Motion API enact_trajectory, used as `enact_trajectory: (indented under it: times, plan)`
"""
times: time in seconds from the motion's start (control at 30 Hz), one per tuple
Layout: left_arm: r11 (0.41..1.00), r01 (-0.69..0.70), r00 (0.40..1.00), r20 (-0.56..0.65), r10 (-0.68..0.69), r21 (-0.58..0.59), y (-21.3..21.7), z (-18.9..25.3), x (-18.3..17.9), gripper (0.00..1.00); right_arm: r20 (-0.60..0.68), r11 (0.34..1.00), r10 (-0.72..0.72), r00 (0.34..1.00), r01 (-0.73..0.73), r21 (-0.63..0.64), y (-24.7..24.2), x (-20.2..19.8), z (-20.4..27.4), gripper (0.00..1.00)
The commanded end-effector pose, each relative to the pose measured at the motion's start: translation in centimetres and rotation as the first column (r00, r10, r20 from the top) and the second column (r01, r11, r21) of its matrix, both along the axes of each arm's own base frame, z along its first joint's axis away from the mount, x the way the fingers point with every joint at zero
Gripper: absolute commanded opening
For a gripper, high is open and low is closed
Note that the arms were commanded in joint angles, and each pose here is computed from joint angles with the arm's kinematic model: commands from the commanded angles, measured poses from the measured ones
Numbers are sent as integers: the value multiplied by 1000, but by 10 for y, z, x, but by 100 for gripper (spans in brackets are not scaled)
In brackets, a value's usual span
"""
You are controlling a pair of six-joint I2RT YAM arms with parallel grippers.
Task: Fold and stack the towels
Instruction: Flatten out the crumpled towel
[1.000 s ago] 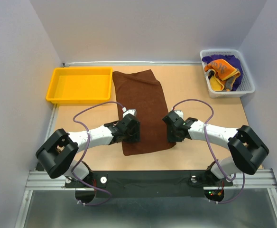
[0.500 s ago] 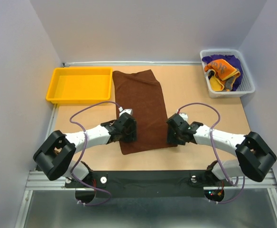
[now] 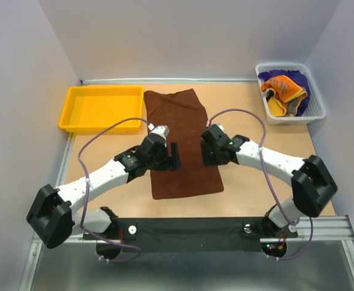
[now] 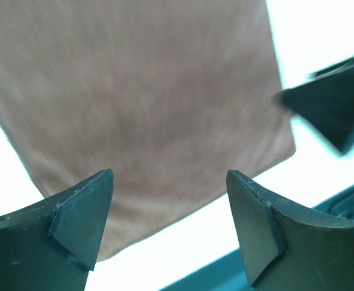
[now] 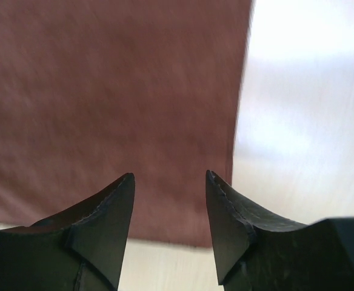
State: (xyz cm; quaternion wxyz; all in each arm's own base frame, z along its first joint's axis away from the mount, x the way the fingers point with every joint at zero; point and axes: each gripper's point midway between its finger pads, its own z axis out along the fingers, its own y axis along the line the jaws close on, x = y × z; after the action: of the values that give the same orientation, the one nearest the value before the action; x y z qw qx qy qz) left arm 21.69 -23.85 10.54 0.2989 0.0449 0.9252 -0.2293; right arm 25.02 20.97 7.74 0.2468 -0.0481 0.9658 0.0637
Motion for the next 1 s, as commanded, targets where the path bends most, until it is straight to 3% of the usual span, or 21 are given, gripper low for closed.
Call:
enact_trajectory:
  times: [0.0,0.2,0.37,0.47,0.77,0.97]
  plan:
    - [993,-114,987,110,113,2,27,31,49,87,136,987,133,982,-118,-110,16,58,3,55]
    - [986,-163,980,123,156,43,34,15,92,86,161,980,183,970,-166,-114,40,106,-24,53]
    - [985,-166,977,143,158,50,21,9,119,84,127,978,183,975,-167,-126,36,111,-52,53]
    - [984,-145,988,74,138,103,17,-24,122,84,96,979,163,982,-149,-141,22,104,-63,53]
    - [994,-8,983,-184,28,108,3,-93,49,83,-34,992,54,998,-57,-110,-22,28,-79,54]
    - [995,56,964,-265,-32,83,-11,-101,-8,83,-179,996,-12,984,-4,-86,-48,-34,-84,58]
